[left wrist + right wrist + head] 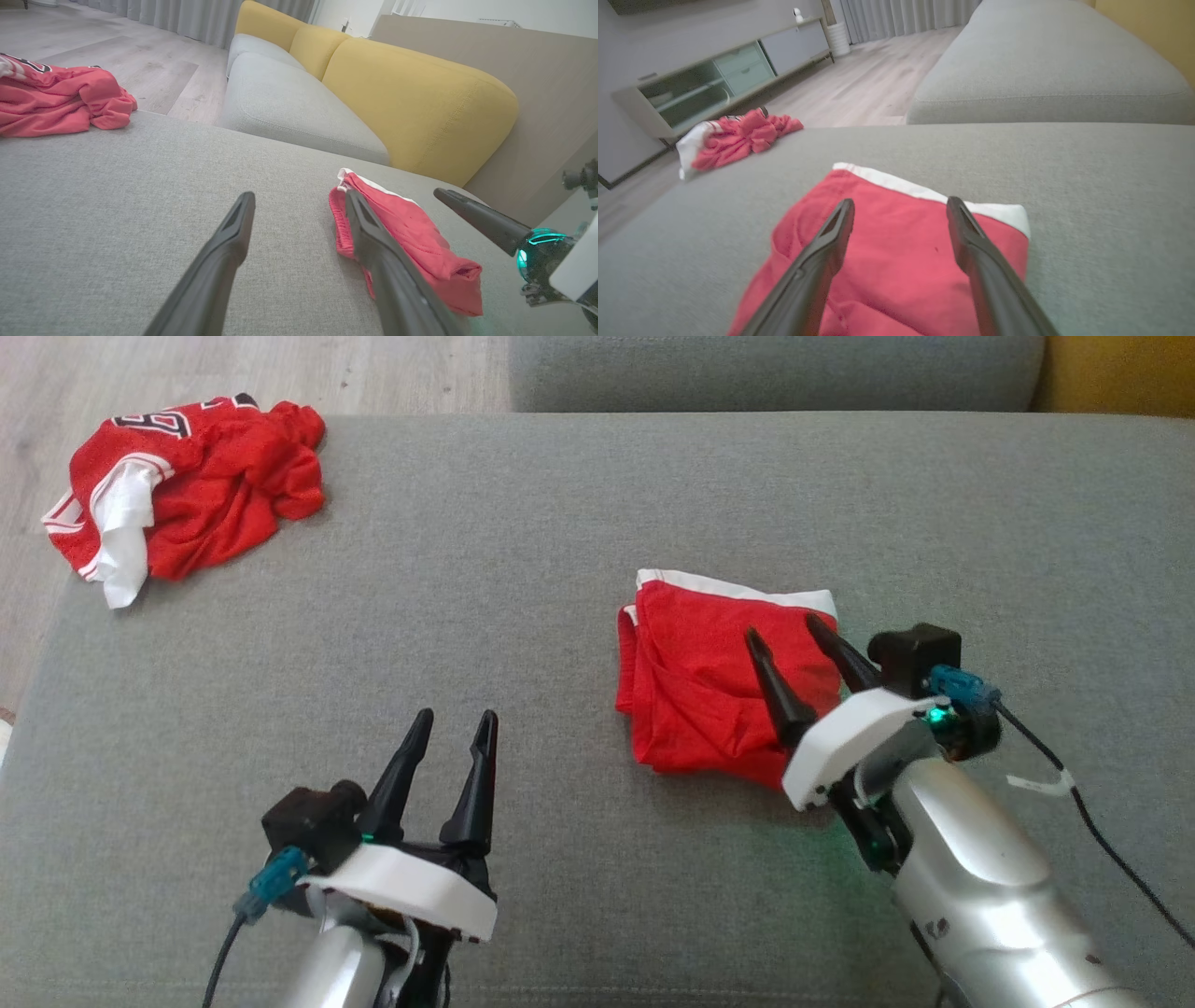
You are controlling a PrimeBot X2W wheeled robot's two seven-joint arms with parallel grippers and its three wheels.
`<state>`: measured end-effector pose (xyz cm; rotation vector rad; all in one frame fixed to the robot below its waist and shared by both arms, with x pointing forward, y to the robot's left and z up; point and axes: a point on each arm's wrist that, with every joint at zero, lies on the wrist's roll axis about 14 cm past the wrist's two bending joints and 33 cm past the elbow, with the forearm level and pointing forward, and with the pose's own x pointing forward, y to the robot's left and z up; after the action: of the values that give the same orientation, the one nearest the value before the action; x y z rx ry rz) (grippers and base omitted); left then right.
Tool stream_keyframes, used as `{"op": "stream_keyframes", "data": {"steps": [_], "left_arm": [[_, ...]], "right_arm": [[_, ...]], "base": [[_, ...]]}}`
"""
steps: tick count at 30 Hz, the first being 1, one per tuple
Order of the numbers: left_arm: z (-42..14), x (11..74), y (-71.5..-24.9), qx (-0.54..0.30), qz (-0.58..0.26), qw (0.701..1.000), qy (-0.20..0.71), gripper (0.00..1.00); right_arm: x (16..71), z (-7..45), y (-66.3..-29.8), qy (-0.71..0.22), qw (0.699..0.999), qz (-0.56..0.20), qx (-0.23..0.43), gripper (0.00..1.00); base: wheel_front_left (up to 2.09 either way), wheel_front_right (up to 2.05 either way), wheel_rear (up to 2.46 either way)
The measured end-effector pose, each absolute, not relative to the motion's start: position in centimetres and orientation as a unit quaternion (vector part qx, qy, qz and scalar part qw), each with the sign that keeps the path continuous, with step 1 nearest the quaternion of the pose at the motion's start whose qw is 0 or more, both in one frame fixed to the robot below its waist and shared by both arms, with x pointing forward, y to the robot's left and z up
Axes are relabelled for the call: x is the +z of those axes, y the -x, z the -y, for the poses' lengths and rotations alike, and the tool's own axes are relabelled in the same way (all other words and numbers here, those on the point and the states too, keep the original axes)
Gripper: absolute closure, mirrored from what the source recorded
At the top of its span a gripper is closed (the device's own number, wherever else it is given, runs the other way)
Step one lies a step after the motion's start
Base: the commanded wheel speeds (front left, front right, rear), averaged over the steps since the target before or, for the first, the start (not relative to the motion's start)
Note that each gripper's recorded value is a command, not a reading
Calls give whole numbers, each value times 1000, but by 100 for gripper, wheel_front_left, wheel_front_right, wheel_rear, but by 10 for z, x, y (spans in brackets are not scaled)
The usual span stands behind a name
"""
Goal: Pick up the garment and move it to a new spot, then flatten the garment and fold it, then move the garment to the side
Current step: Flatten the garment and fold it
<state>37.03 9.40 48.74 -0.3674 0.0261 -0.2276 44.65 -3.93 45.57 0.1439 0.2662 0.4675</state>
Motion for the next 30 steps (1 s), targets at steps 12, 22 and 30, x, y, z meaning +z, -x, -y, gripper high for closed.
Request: {"op": "stream_keyframes", "data": {"steps": [12,22,30], "left_arm": [[-104,480,-369,-96,-22,978,182,0],[-110,477,-370,-86,-25,979,182,0],[-111,474,-370,-83,-29,979,182,0]], "right_arm": [[404,42,-426,-20,949,-206,240,100],[402,-8,-399,-21,923,-211,321,100],[392,-41,-369,-13,892,-240,384,100]], "base": [[0,0,0],[0,0,0],[0,0,0]]}}
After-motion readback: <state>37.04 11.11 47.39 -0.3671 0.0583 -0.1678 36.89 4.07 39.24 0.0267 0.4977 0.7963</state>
